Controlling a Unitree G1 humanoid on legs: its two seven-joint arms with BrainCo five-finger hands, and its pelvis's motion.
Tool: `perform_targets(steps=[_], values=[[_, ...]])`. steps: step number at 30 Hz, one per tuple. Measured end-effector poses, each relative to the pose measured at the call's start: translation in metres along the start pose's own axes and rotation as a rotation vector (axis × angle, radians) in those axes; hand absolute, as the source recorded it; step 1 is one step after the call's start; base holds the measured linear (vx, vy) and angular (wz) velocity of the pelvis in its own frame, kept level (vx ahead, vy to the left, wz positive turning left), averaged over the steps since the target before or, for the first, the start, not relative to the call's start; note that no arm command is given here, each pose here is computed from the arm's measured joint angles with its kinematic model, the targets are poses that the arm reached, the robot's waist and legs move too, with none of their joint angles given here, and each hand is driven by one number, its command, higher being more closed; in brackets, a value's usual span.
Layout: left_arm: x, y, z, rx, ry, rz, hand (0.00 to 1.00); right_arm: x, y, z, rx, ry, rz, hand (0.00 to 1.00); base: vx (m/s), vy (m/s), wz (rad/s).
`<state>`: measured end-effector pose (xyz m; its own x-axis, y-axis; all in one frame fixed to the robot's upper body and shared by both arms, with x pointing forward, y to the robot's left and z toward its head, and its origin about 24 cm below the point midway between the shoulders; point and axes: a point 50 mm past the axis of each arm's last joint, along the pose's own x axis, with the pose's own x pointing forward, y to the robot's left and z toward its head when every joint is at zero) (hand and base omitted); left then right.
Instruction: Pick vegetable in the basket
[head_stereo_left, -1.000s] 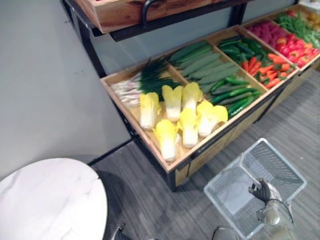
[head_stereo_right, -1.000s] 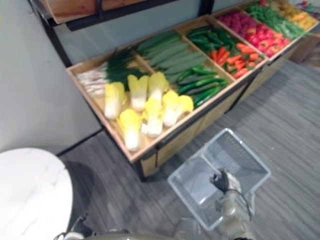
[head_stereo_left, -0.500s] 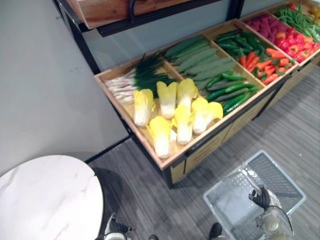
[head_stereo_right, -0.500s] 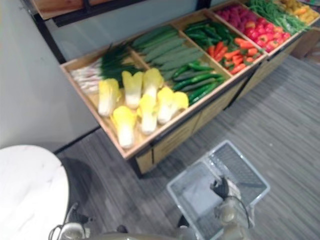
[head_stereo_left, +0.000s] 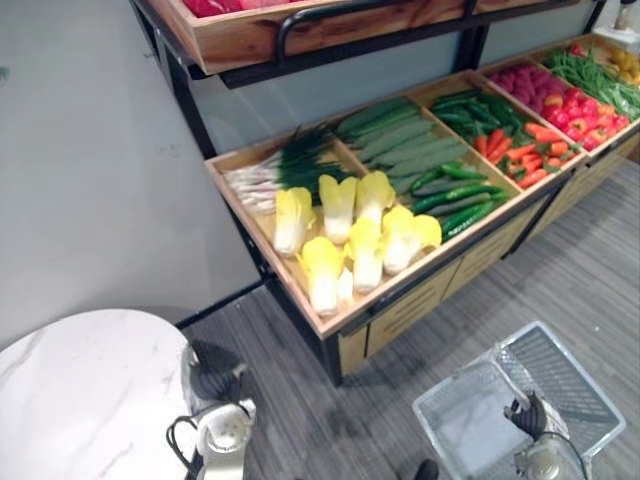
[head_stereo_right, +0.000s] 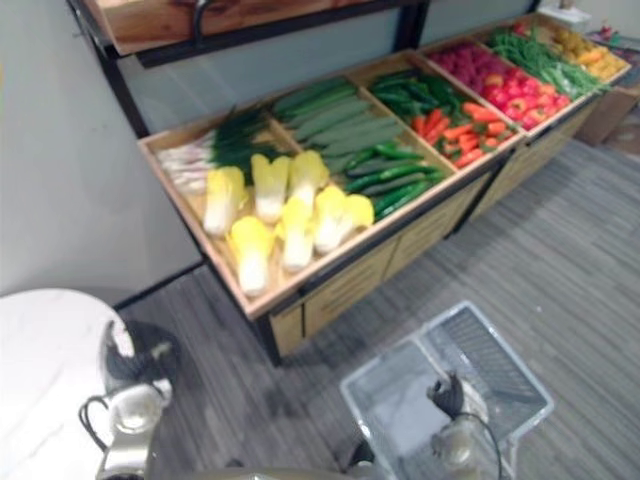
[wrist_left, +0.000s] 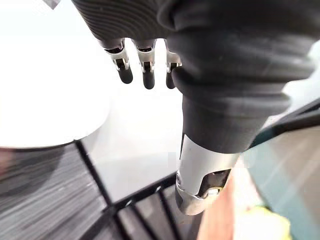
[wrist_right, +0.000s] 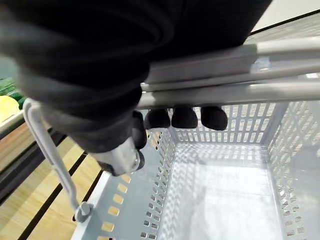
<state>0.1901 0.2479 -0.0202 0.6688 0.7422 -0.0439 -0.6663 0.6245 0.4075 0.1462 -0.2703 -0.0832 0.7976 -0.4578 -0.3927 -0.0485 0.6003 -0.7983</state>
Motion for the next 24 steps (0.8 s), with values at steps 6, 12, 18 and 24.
perform_targets(steps=[6, 12, 18, 24], values=[[0.008, 0.002, 0.043, -0.129, -0.125, 0.078, 0.00, 0.002, -0.003, 0.000, -0.003, 0.000, -0.008, 1.00, 0.00, 0.000, -0.04], [0.023, -0.004, 0.072, -0.193, -0.197, 0.111, 0.00, 0.004, -0.003, 0.005, -0.012, -0.027, -0.002, 1.00, -0.05, -0.008, -0.14], [0.036, -0.017, 0.077, -0.174, -0.172, 0.115, 0.00, 0.006, -0.001, 0.014, -0.051, -0.093, 0.037, 1.00, -0.03, -0.025, -0.16], [0.041, -0.035, 0.077, -0.160, -0.118, 0.070, 0.00, 0.009, -0.006, 0.028, -0.083, -0.157, 0.020, 1.00, 0.00, -0.012, -0.15]])
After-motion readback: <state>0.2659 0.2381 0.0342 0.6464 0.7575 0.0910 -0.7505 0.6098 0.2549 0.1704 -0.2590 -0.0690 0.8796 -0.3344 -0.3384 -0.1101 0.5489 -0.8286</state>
